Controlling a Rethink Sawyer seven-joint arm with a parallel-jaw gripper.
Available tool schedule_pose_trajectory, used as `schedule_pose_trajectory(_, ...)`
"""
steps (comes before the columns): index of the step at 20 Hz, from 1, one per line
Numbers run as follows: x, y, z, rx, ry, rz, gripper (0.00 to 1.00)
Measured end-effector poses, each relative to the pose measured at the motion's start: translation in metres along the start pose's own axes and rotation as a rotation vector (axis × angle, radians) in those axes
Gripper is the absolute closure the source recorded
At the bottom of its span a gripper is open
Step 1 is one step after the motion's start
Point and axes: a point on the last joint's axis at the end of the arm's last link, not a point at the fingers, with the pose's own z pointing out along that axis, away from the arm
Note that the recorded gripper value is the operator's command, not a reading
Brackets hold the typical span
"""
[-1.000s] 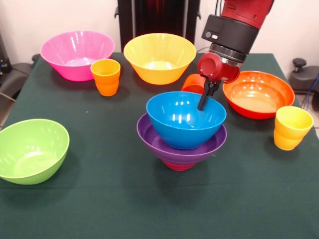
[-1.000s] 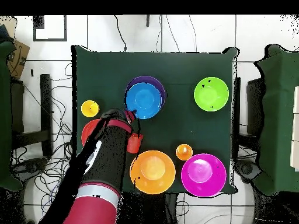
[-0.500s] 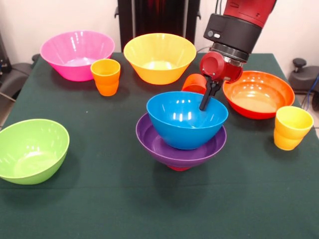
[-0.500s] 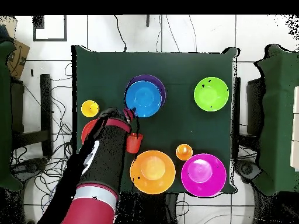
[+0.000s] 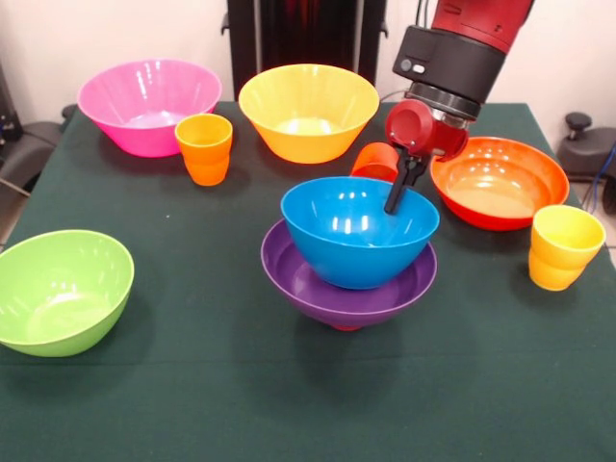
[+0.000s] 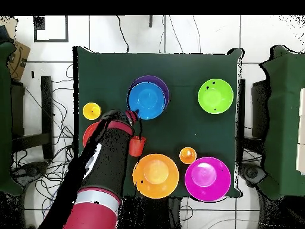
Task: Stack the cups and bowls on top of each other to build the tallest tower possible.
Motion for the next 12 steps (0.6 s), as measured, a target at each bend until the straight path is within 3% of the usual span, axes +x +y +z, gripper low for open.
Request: schedule_pose_trajectory(12, 0.0071, 0.0036, 0.0097, 0.0, 0.019, -0.009, 1.0)
